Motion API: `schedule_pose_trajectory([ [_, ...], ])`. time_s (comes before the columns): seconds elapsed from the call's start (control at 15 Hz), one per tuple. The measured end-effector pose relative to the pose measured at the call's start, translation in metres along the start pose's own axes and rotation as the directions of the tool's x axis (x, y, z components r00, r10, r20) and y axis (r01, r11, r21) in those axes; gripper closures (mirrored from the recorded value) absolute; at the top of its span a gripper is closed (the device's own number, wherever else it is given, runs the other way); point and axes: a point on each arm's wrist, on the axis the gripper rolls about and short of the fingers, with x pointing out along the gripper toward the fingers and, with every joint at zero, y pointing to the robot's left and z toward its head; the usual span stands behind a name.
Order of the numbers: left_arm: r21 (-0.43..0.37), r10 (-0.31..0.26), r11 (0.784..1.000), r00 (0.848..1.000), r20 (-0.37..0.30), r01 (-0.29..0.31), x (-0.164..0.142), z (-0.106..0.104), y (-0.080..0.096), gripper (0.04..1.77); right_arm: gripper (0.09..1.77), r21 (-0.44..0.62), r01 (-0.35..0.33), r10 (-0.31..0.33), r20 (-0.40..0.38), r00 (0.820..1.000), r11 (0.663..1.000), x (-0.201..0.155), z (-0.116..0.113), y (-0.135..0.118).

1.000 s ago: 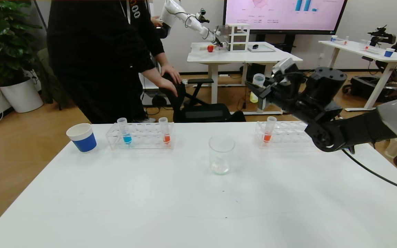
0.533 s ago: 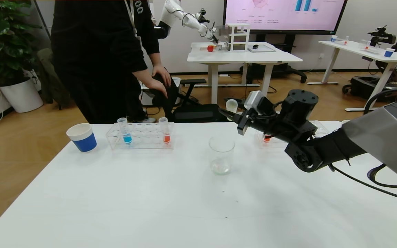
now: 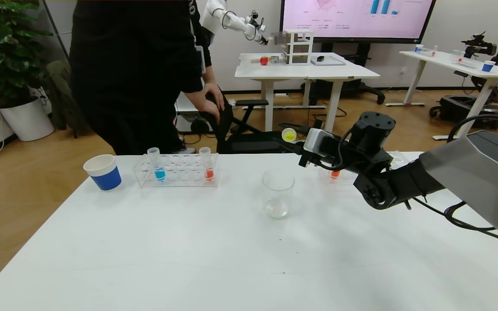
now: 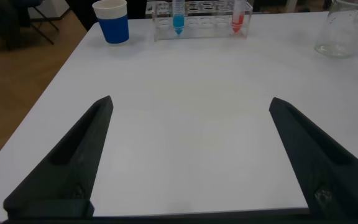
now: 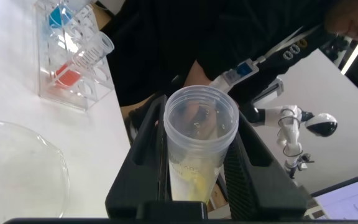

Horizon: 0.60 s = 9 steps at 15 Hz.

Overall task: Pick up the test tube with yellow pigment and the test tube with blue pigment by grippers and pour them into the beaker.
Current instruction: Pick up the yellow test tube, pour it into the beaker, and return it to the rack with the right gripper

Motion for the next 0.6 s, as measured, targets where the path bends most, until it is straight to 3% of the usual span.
schedule_pose_trajectory([
  [0.33,0.0,0.0,1.0,1.0,0.0,0.0,0.0,0.0,0.0,0.06,1.33,-0.223,-0.035,0.041,0.025,0.999,0.974,-0.006,-0.011,-0.001],
  [0.6,0.0,0.0,1.0,1.0,0.0,0.0,0.0,0.0,0.0,0.06,1.33,-0.304,-0.036,0.052,0.044,0.998,0.952,-0.003,-0.015,-0.001],
])
